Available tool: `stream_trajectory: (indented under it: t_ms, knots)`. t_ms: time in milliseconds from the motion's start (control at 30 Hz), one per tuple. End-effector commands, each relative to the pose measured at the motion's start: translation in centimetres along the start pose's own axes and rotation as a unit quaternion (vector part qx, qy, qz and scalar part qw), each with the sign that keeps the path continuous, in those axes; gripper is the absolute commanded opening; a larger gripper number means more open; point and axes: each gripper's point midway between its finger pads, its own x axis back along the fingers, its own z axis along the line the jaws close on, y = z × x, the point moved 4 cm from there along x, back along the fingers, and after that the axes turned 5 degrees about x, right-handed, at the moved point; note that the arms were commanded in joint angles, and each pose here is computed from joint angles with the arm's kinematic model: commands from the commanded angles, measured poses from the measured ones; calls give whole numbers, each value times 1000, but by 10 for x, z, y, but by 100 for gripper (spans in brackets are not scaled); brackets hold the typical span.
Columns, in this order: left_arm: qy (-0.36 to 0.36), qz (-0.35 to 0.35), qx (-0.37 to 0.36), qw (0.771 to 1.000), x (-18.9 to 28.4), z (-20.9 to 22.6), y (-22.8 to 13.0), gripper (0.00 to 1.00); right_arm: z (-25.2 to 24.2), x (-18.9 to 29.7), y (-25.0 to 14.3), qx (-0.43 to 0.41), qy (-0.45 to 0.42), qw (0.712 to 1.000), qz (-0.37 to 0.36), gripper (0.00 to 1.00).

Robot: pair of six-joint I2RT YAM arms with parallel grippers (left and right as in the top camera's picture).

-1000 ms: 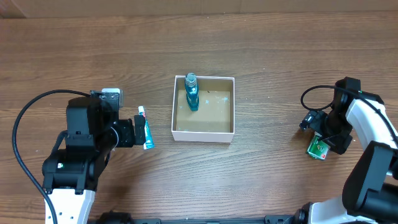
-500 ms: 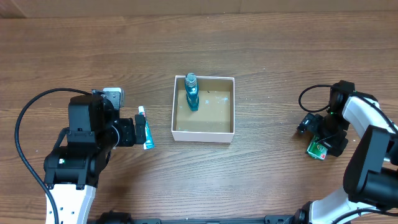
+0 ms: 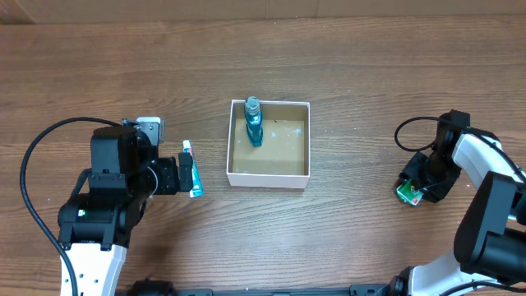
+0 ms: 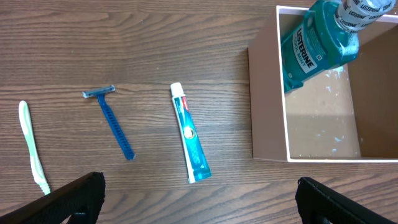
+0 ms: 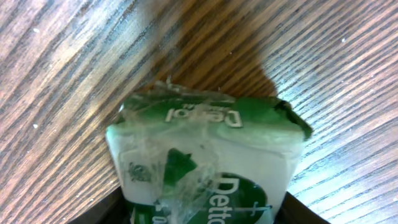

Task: Pack container
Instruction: 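Grasp the green Dettol soap bar with the right gripper, then lift the soap bar and lower it into the box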

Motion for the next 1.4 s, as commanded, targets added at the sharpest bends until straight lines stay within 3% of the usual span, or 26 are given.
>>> stream_trajectory:
  t_ms: [0,233,267,333,433,500,633,800,933,1000,1367]
  knots:
    - [-1,-9,5,1000,5,0,6,100,-4,-18,-13,1,-11,999,30,54]
    - [-1,-9,5,1000,5,0,6,100,1,-16,-10,1,3,1000,29,41]
    - [-1,-10,5,1000,5,0,7,100,2,-13,-8,1,4,1000,27,30]
    - [0,-12,5,1000,5,0,8,100,4,-3,-3,-2,4,1000,26,20]
    - [-1,-14,4,1000,5,0,9,100,10,21,10,-2,11,1000,5,16]
    - [0,-15,4,1000,5,0,9,100,20,50,20,10,22,999,-28,7]
    - [-1,-15,4,1000,5,0,9,100,67,153,23,81,67,984,-144,4]
    - [-1,-15,4,1000,5,0,9,100,163,235,-31,248,135,929,-237,4]
    - [-1,-15,4,1000,5,0,9,100,222,232,-75,331,168,896,-244,4]
    - [-1,-15,4,1000,5,0,9,100,246,224,-91,338,184,892,-237,4]
    - [0,-13,4,1000,5,0,8,100,292,121,-96,349,116,919,-139,4]
